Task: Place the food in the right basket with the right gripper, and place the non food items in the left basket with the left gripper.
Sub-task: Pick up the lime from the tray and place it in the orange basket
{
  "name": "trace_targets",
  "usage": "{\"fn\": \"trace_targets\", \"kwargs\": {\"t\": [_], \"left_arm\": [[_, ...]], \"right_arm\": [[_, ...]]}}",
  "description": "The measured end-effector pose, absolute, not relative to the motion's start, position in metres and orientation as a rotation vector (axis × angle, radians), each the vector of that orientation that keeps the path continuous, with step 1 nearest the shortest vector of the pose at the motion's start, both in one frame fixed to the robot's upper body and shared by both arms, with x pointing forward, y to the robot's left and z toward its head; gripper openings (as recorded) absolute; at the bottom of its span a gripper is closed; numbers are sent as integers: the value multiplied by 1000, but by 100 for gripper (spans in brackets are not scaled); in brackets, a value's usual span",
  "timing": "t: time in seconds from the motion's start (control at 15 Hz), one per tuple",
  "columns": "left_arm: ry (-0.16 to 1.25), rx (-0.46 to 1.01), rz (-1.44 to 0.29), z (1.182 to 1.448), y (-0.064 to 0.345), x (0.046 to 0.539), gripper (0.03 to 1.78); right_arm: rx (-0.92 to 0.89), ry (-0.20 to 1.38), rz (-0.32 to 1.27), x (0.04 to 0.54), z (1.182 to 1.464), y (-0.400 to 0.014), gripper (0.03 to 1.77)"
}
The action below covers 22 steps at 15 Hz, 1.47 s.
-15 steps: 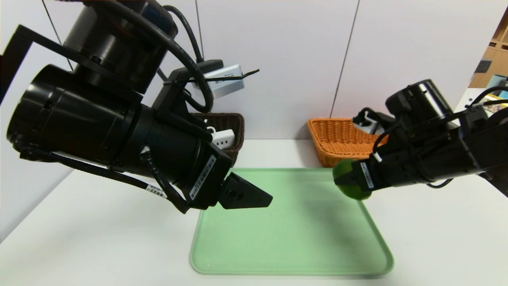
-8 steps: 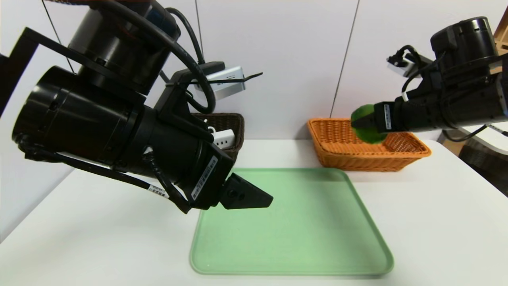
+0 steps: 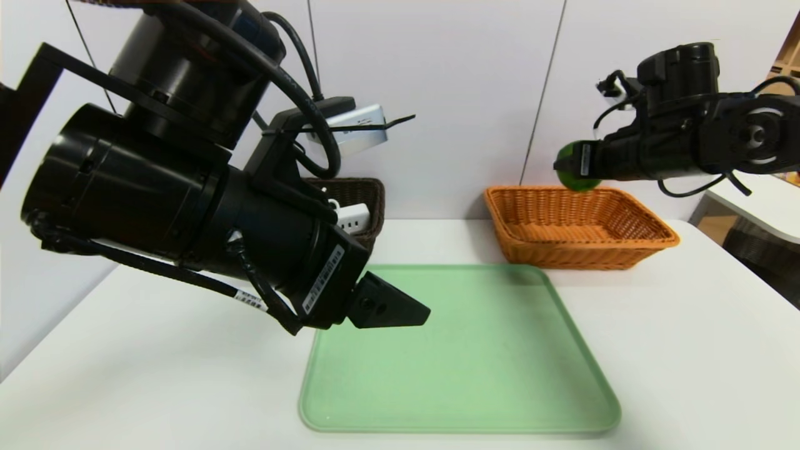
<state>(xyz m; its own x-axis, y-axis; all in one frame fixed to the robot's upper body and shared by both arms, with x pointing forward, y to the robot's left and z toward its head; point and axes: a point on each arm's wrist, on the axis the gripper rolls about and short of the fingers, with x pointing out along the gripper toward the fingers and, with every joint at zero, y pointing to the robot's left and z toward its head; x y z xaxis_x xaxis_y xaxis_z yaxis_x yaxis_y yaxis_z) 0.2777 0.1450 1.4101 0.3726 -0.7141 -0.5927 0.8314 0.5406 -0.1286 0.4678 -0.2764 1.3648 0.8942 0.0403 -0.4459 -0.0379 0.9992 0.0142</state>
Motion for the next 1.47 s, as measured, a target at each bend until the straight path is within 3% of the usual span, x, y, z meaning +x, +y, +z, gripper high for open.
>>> {"fn": "trace_targets", "kwargs": {"t": [0.6,0.73,1.0,1.47], "left_arm": [[666,206,-991,1406,143,281,169],[669,207,-990,1405,142,282,169],[670,208,-990,1405,142,282,169],[664,203,-981,1407,144,283,169]], "right_arm": [[0,582,-32,515,1306,-296,99],[1,596,-33,518,1300,-297,115],[2,599,-35,521,1298,-298,137],[0,617,-18,503,1320,-296,157]]}}
